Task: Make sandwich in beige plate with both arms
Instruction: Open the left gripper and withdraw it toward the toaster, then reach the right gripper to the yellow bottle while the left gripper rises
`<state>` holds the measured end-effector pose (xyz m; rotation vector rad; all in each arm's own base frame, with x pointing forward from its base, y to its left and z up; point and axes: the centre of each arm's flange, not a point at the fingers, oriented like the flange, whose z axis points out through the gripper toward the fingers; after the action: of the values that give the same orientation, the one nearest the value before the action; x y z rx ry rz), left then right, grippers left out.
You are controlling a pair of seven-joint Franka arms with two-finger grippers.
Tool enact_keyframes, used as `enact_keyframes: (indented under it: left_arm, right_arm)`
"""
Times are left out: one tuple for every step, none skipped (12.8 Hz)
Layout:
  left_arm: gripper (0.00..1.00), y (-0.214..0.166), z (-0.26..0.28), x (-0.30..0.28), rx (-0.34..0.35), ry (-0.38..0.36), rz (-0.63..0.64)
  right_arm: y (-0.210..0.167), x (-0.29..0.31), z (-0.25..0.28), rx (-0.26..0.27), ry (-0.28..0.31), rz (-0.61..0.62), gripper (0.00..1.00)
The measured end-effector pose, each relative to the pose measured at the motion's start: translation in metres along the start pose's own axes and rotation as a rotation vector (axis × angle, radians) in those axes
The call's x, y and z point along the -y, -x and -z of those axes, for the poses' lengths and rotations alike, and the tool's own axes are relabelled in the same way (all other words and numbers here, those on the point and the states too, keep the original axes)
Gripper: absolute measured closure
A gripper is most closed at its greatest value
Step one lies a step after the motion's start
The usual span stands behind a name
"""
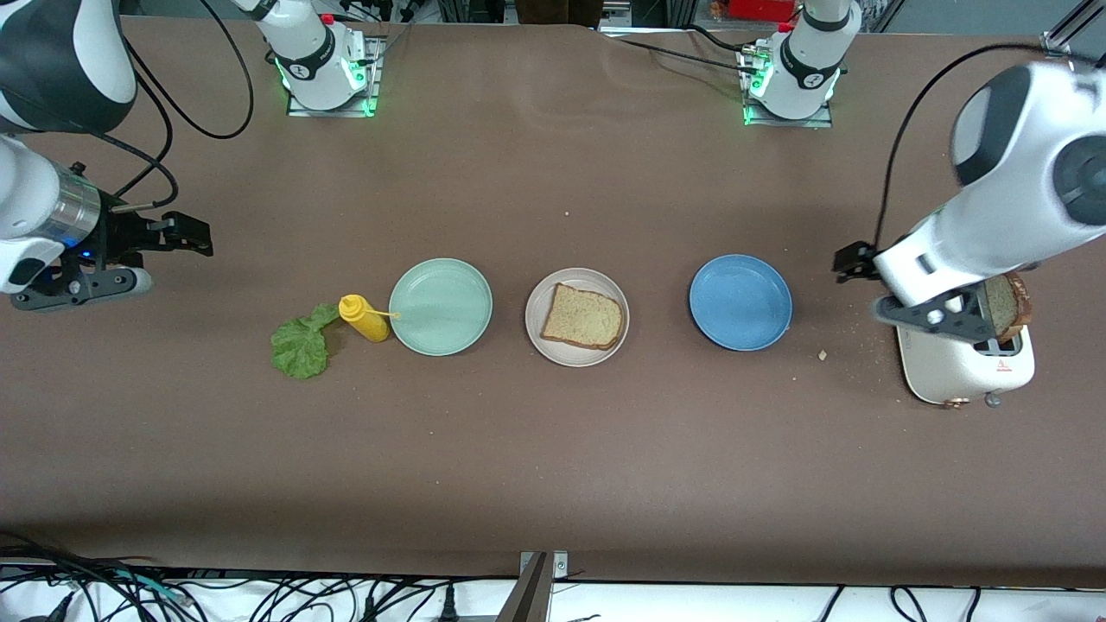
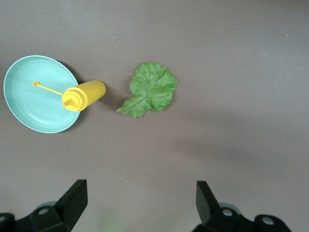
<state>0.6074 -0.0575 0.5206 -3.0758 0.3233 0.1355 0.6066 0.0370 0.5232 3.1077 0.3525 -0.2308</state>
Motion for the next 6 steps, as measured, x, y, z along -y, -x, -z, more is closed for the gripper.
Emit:
enact_keyframes:
  left_arm:
    - [0.0,0.006,0.02,0.013,-0.026,-0.008,0.025]
    - [0.0,0.012,0.035,0.023,-0.028,-0.011,0.044]
    - [0.0,0.016,0.046,0.029,-0.023,-0.01,0.055]
    - [0.0,0.019,0.053,0.031,-0.017,-0.01,0.061]
    - [0.0,0.019,0.055,0.032,-0.014,-0.008,0.062]
    - [0.0,0.018,0.052,0.032,-0.008,-0.006,0.061]
  right_arm:
    - [-0.003,0.005,-0.002,-0.001,0.0,0.013,0.0]
    - [-0.006,0.009,-0.003,-0.001,0.0,0.036,0.0]
    - [-0.011,0.014,-0.005,-0.002,-0.007,0.08,0.0]
    - [-0.017,0.019,-0.009,-0.005,-0.035,0.142,0.0]
    - [-0.024,0.024,-0.016,-0.007,-0.08,0.213,0.0]
    - [-0.032,0.027,-0.025,-0.016,-0.123,0.291,0.0]
